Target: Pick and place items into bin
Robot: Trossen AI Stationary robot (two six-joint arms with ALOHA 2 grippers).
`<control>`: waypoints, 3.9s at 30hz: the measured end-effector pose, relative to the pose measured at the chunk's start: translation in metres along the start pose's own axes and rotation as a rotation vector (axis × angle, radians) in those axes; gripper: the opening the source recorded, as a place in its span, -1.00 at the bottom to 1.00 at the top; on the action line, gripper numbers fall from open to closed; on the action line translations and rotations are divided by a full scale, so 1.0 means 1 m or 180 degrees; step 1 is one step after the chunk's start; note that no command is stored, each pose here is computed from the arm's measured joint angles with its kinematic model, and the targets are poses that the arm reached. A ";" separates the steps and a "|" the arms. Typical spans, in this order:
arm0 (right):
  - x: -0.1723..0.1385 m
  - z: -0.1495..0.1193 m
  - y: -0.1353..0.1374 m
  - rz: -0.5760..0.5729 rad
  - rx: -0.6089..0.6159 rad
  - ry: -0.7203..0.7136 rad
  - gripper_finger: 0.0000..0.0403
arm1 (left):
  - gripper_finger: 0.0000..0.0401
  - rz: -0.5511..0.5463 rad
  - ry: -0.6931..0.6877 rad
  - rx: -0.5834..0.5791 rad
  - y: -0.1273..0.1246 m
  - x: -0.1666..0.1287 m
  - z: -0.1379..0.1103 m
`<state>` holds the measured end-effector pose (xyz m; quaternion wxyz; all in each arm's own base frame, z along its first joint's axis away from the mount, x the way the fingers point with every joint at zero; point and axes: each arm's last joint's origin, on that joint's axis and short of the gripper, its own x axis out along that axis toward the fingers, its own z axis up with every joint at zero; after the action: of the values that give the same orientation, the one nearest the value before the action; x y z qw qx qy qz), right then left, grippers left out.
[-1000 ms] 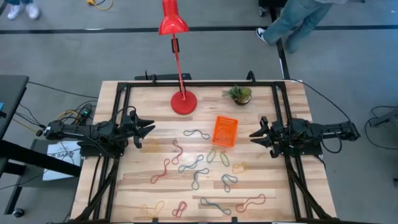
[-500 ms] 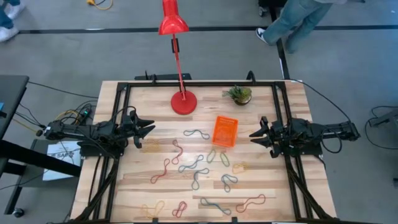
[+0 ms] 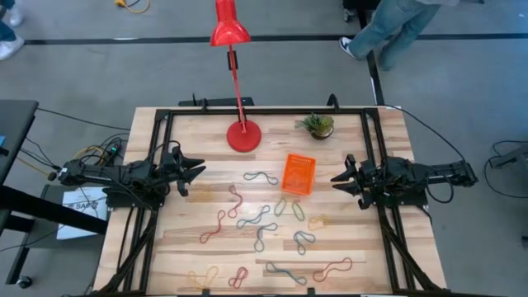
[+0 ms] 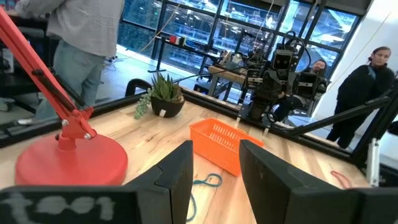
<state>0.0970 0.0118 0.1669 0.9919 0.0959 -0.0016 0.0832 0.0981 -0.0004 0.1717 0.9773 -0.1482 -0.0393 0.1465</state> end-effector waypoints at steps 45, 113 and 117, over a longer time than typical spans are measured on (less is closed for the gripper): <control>-0.006 0.022 -0.012 -0.1754 -0.0887 -0.0709 -0.54 | -0.40 0.0150 0.0438 -0.0676 0.000 0.008 -0.014; 0.094 -0.025 -0.035 -0.1998 0.0968 0.3563 -0.99 | -0.40 0.0526 -0.0308 0.0632 -0.043 0.088 0.066; 0.102 -0.006 -0.026 -0.2089 0.1014 0.3652 -0.99 | -0.40 0.0517 -0.0362 0.0606 -0.044 0.088 0.068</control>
<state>0.2014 0.0049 0.1579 0.7834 0.1770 0.5662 -0.1852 0.1858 0.0047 0.2527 0.9680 -0.0490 -0.0684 0.2364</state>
